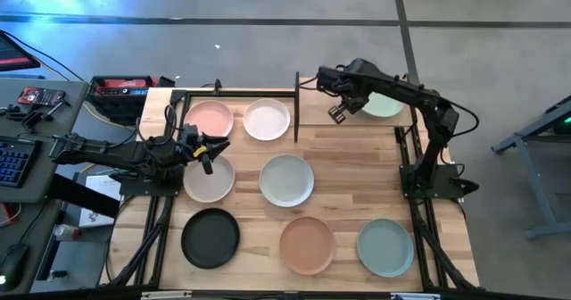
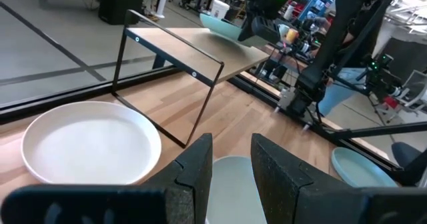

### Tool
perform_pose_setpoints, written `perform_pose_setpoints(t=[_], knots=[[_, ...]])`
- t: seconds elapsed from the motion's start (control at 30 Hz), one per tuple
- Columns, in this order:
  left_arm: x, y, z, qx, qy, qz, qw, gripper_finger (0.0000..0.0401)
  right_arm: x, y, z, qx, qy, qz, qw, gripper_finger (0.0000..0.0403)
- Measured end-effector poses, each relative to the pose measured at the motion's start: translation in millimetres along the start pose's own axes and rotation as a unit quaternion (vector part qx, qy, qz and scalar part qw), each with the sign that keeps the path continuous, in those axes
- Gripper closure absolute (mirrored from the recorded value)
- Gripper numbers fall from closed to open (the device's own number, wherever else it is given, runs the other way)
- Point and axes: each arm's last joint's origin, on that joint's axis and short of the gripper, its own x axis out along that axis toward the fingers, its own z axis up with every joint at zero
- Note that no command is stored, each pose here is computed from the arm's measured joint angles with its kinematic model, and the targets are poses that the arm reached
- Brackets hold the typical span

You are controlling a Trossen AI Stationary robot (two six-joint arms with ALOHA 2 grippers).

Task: Place and stack plates onto a shelf
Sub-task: Put the green plate on the shelf

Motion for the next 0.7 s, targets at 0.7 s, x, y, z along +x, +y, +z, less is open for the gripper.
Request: perform_pose_setpoints(t=[0.7], knots=[[0.0, 0.0, 0.0, 0.000, 0.000, 0.000, 1.000, 0.0309, 11.6, -24.6, 9.2, 0.034, 0.059, 0.096, 0.993, 0.0402]])
